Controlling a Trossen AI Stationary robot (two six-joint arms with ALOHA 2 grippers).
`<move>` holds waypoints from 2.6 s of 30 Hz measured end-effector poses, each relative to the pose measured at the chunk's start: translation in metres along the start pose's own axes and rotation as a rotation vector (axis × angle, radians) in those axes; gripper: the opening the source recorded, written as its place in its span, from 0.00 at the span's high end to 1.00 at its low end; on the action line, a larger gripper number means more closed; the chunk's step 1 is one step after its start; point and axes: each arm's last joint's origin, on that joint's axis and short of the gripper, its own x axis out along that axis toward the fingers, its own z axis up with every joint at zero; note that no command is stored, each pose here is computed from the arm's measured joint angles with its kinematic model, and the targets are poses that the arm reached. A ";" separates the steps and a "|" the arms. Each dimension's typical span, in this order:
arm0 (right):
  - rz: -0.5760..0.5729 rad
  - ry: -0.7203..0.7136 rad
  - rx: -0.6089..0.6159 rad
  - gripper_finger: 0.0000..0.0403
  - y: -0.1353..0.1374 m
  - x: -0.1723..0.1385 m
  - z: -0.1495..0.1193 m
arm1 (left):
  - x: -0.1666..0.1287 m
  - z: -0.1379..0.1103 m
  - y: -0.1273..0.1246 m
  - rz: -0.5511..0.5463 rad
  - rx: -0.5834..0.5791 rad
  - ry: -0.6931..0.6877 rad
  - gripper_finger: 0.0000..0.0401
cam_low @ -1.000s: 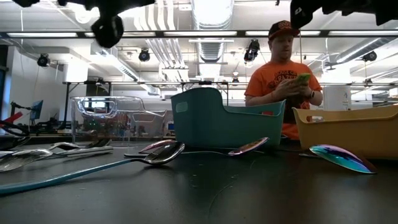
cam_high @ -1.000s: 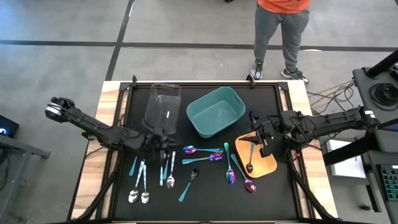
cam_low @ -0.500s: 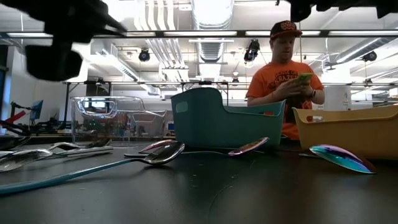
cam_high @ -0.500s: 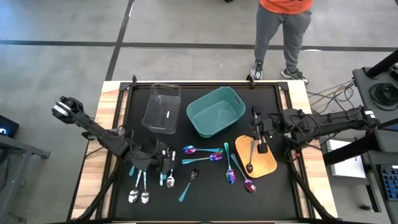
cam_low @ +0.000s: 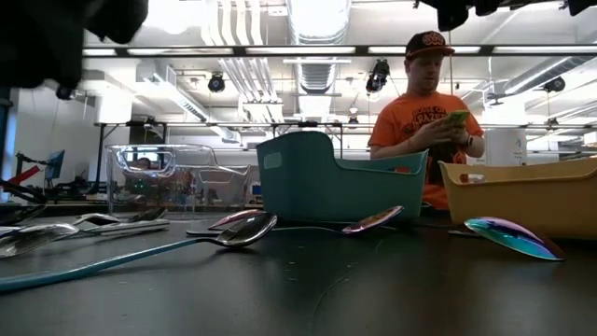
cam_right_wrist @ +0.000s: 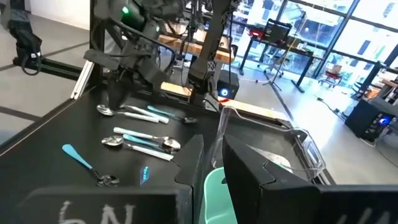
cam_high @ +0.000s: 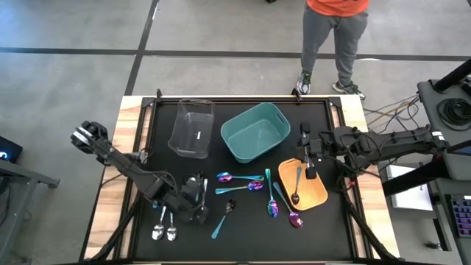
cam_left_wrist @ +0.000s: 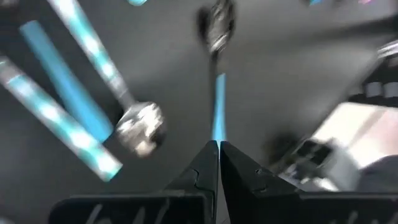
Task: Sort silverware by color (type)
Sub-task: Put the patterned blue spoon into the transparent bin
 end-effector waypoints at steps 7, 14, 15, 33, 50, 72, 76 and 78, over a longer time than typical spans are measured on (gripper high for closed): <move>0.000 0.001 0.000 0.87 0.000 0.000 0.000 | -0.005 0.001 0.004 0.260 -0.028 0.001 1.00; 0.000 0.002 0.001 0.87 0.000 0.000 0.000 | 0.005 0.010 0.014 0.308 -0.064 -0.017 1.00; 0.000 0.001 0.001 0.87 0.000 0.000 0.000 | 0.005 0.011 0.015 0.313 -0.071 -0.022 1.00; -0.001 0.002 -0.029 0.87 0.000 0.000 0.000 | 0.024 0.029 0.025 0.417 -0.129 -0.084 0.89; -0.002 0.002 -0.040 0.87 0.000 0.000 0.000 | 0.044 0.027 0.032 0.520 -0.098 -0.086 0.68; -0.002 0.002 -0.045 0.87 0.000 0.000 0.000 | 0.048 0.028 0.041 0.545 -0.067 -0.145 0.62; -0.002 0.002 -0.044 0.87 0.000 0.000 0.000 | 0.048 0.029 0.042 0.543 -0.056 -0.173 0.62; -0.002 0.002 -0.044 0.87 0.000 0.000 0.000 | 0.049 0.029 0.042 0.544 -0.055 -0.174 0.62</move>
